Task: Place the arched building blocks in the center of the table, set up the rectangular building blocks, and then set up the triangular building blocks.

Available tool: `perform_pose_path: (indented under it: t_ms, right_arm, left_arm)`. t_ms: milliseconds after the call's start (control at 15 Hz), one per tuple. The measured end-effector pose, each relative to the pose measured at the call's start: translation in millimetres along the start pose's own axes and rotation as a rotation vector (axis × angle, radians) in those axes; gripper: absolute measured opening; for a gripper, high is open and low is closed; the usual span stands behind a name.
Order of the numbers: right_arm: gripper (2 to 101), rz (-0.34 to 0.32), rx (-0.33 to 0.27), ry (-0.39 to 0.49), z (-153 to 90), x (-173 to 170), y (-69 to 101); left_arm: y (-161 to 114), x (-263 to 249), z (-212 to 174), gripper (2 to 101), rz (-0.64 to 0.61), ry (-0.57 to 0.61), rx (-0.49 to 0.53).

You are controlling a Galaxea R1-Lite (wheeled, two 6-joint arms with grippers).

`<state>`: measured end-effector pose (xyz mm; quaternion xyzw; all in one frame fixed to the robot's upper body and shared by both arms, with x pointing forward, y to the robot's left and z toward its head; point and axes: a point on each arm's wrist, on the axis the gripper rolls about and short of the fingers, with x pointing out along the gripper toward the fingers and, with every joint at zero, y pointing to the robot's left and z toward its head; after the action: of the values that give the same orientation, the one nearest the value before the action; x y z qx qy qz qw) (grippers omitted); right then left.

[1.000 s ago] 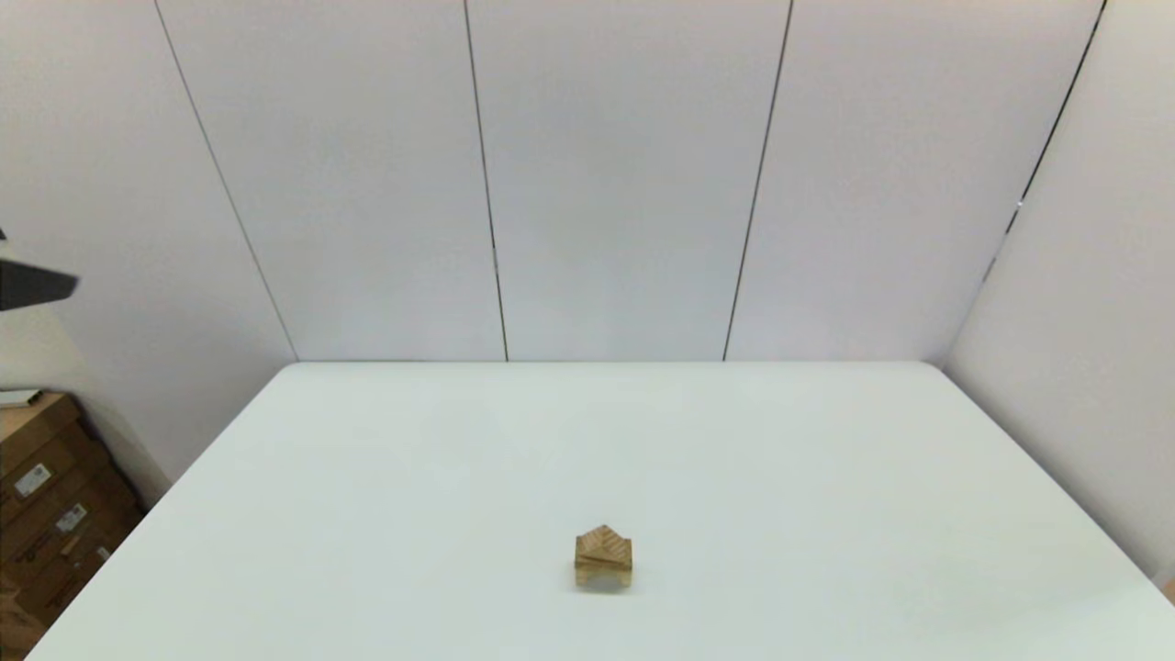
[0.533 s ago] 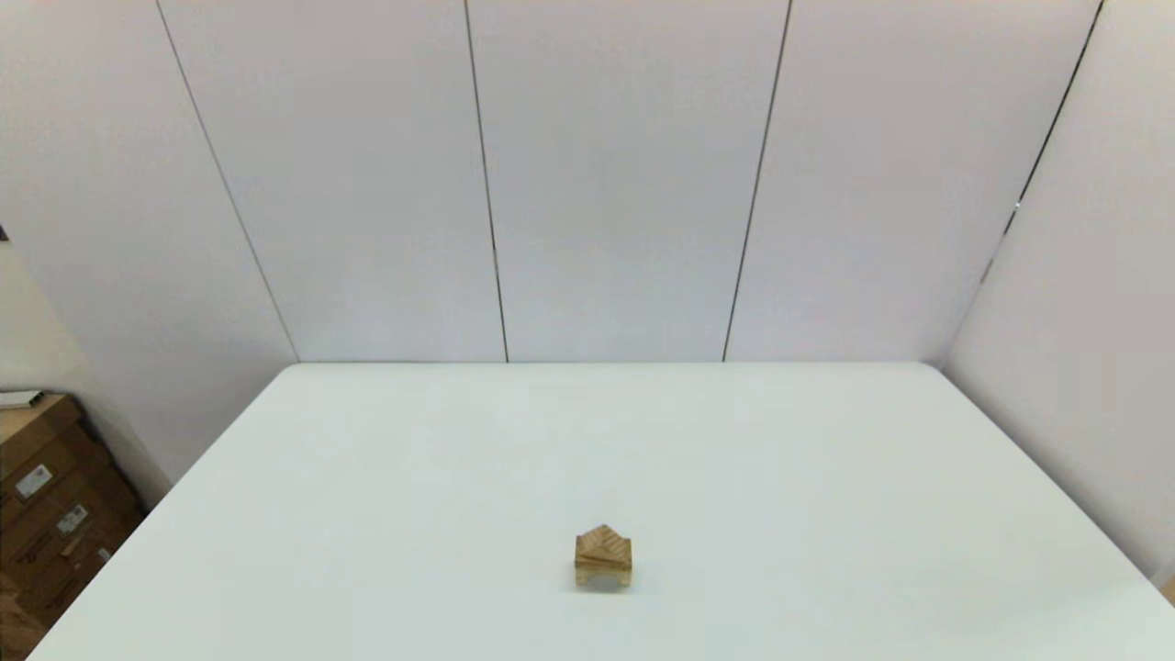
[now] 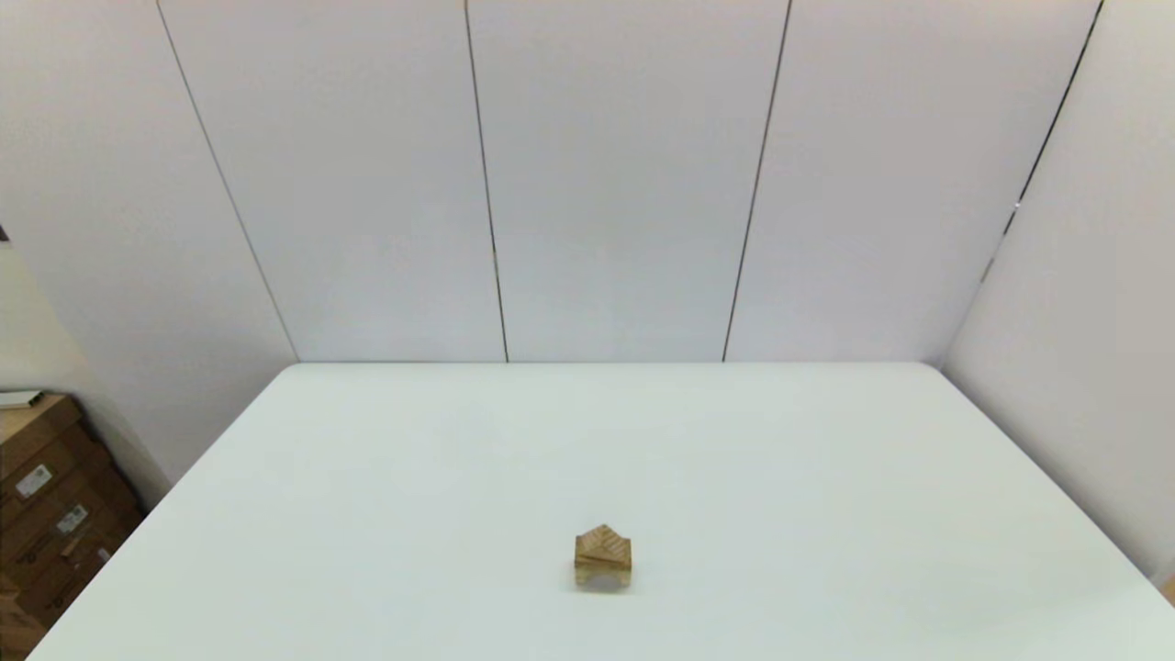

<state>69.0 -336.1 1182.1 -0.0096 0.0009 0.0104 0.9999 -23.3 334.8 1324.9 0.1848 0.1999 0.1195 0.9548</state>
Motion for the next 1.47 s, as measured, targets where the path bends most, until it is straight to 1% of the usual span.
perform_pose_path:
  t_ms: [200, 533, 733, 1000, 1200, 1333, 1467]
  right_arm:
    - [98.0, 0.0, 0.0, 0.0, 0.0, 0.0, 0.0]
    - [98.0, -0.001, 0.0, 0.0, 0.0, 0.0, 0.0]
    - [98.0, 0.0, 0.0, 0.0, 0.0, 0.0, 0.0]
    - [98.0, 0.0, 0.0, 0.0, 0.0, 0.0, 0.0]
    - [98.0, 0.0, 0.0, 0.0, 0.0, 0.0, 0.0]
    - [98.0, 0.0, 0.0, 0.0, 0.0, 0.0, 0.0]
    - [98.0, 0.0, 0.0, 0.0, 0.0, 0.0, 0.0]
  left_arm:
    - [-2.1, 3.1, -18.0, 97.5, -0.032, -0.02, 0.012]
    - [-22.9, 28.3, -56.9, 97.7, -0.038, -0.027, 0.006]
    - [-34.6, 54.2, -65.6, 97.8, -0.025, -0.084, -0.08]
    - [-48.6, 87.3, -73.8, 97.8, -0.011, -0.133, -0.12]
    - [-57.7, 111.7, -75.6, 97.8, 0.02, -0.253, -0.152]
    - [-59.4, 118.6, -72.6, 97.7, 0.036, -0.362, -0.18]
    - [-60.7, 120.5, -71.0, 97.8, 0.002, -0.425, -0.187]
